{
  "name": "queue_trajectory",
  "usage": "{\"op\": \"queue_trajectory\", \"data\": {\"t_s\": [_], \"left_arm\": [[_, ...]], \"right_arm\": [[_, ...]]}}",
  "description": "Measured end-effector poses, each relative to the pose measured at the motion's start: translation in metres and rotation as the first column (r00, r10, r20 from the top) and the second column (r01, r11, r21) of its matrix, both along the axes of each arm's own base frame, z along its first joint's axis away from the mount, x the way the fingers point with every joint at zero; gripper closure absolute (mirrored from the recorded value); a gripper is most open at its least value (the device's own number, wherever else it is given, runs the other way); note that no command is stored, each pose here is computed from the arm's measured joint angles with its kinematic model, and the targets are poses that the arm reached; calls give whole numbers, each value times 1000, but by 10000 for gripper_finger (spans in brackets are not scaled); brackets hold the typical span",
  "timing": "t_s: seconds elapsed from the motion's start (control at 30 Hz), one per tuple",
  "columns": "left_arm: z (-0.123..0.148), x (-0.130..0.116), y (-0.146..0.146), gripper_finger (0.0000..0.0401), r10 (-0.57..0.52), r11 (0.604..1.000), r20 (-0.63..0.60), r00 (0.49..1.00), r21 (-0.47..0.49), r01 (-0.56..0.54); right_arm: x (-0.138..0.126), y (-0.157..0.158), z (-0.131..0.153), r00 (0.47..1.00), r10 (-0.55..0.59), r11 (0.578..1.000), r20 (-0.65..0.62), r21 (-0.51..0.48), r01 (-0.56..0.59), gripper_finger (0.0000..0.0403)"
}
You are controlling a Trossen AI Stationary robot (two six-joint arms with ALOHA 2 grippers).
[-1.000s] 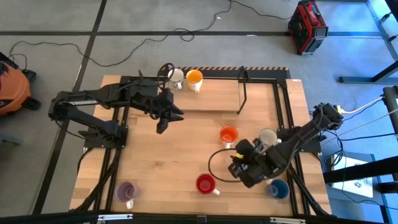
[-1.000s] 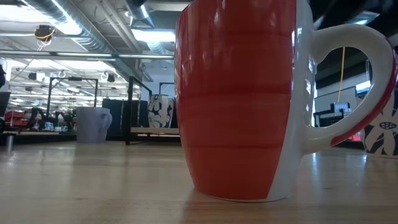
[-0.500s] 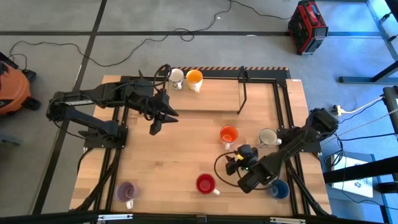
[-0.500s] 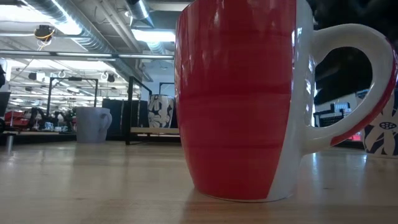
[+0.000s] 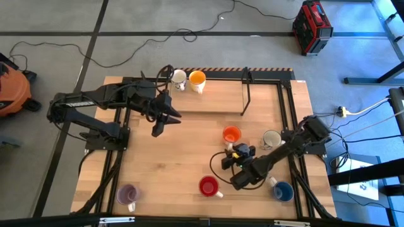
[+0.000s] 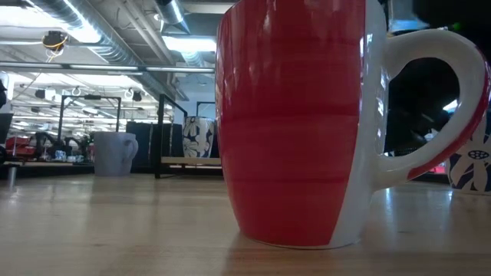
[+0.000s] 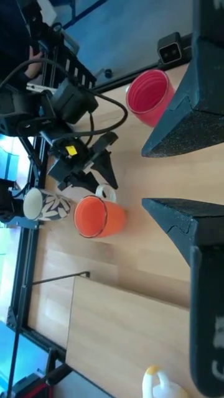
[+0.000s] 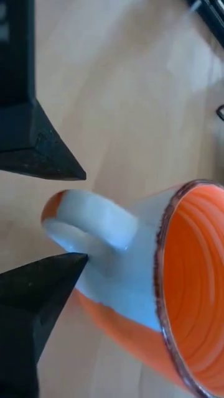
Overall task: Place coffee mugs
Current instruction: Put the orange mug on the shelf
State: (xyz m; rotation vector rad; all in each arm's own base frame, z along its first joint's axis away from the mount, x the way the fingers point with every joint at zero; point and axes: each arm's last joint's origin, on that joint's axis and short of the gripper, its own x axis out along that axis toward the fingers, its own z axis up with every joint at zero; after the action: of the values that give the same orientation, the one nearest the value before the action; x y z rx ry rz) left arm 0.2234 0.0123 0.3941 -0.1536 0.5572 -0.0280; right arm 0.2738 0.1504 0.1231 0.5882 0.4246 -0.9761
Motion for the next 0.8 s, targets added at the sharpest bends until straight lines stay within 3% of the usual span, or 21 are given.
{"op": "queue_trajectory", "data": {"t_s": [0.2,0.5,0.8], "left_arm": [[0,0,0,291,13,1000,-1,1000,8,-13],[0,0,0,291,12,1000,-1,1000,9,-12],[0,0,0,291,10,1000,0,1000,14,-10]], "right_arm": [[3,-5,-2,1000,-12,1000,-7,-23,11,242],[1,-6,-2,1000,-3,998,-23,-62,2,372],[5,-3,3,997,38,996,-67,-72,-43,372]]}}
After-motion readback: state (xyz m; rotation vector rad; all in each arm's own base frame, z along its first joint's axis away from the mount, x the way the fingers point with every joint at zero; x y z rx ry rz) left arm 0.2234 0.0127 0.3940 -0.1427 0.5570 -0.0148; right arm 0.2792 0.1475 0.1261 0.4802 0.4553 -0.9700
